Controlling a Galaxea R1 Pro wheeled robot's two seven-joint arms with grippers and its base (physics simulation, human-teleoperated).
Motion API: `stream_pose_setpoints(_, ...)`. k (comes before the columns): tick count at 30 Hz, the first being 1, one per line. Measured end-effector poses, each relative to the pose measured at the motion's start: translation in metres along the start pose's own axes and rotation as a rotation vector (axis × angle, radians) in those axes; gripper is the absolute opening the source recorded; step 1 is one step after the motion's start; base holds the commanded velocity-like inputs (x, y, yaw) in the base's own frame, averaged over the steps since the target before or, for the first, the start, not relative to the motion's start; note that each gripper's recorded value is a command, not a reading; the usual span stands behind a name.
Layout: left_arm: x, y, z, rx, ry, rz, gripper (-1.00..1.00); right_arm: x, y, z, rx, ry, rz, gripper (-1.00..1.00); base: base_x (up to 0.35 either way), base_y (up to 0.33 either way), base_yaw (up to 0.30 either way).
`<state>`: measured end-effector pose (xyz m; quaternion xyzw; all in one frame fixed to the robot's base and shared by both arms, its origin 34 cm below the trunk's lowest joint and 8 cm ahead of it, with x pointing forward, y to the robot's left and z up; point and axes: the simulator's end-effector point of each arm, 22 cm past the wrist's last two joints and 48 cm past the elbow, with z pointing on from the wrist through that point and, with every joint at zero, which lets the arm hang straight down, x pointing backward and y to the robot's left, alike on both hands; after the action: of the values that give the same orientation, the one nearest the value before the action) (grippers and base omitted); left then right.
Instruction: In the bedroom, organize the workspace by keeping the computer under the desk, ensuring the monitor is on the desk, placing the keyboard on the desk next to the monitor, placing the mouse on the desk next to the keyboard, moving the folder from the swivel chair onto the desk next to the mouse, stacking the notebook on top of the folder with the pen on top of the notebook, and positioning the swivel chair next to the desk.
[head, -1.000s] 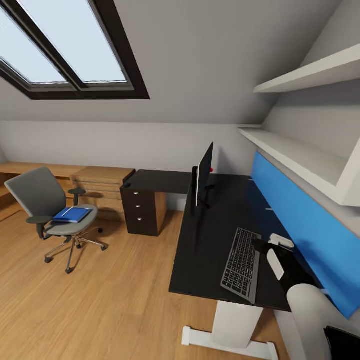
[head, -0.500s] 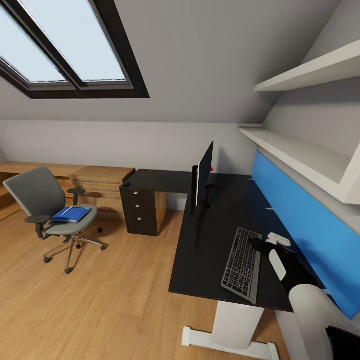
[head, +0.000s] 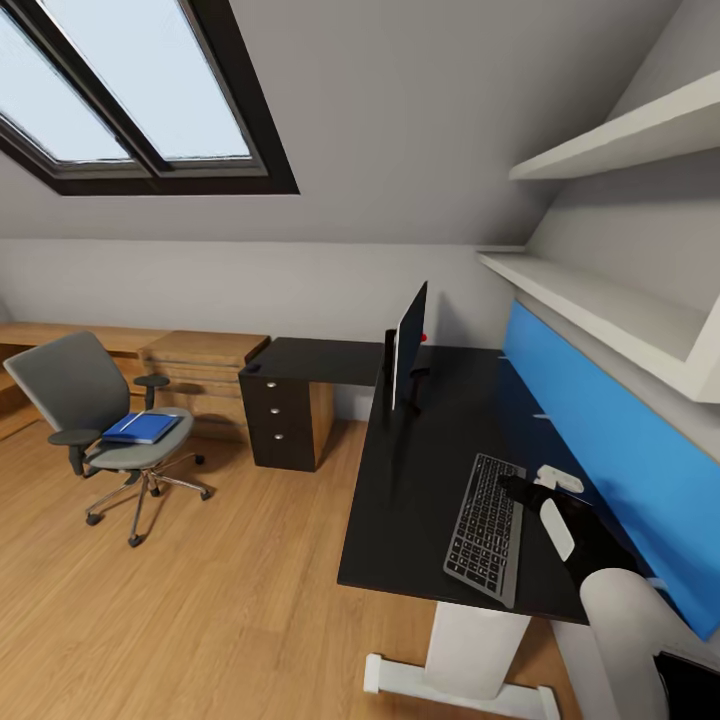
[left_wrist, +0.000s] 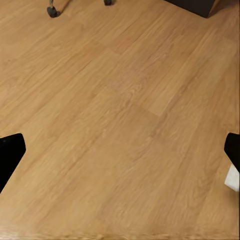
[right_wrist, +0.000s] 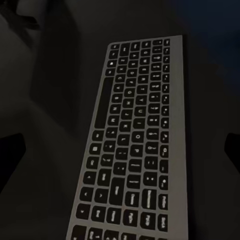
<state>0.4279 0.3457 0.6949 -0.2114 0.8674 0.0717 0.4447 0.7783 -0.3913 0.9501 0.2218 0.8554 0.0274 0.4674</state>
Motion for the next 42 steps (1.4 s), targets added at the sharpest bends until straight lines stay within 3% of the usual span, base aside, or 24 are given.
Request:
stream_pose_setpoints(8,-0.016,-0.034,0.030,0.035,0.159,-0.016,1.00,0.003,-0.003,0.006,0.002,-0.002,0.000,1.00,0.000,0.000,0.000)
stream_pose_setpoints(16,-0.059,-0.087,0.040,0.120,0.152,-0.047,1.00,0.007,-0.006,0.012,0.003,-0.004,0.001,1.00,0.000,0.000,0.000)
stream_pose_setpoints(21,-0.070,-0.105,0.042,0.151,0.162,-0.053,1.00,0.010,-0.008,0.016,0.003,-0.004,0.001,1.00,0.000,0.000,0.000)
stream_pose_setpoints(33,-0.066,-0.109,0.052,0.159,0.174,-0.056,1.00,0.021,-0.010,0.026,0.002,0.000,0.001,1.00,0.000,0.000,0.000)
stream_pose_setpoints(42,-0.030,-0.100,0.057,0.141,0.232,-0.045,1.00,0.029,-0.016,0.034,0.007,0.001,0.002,1.00,0.000,0.000,0.000)
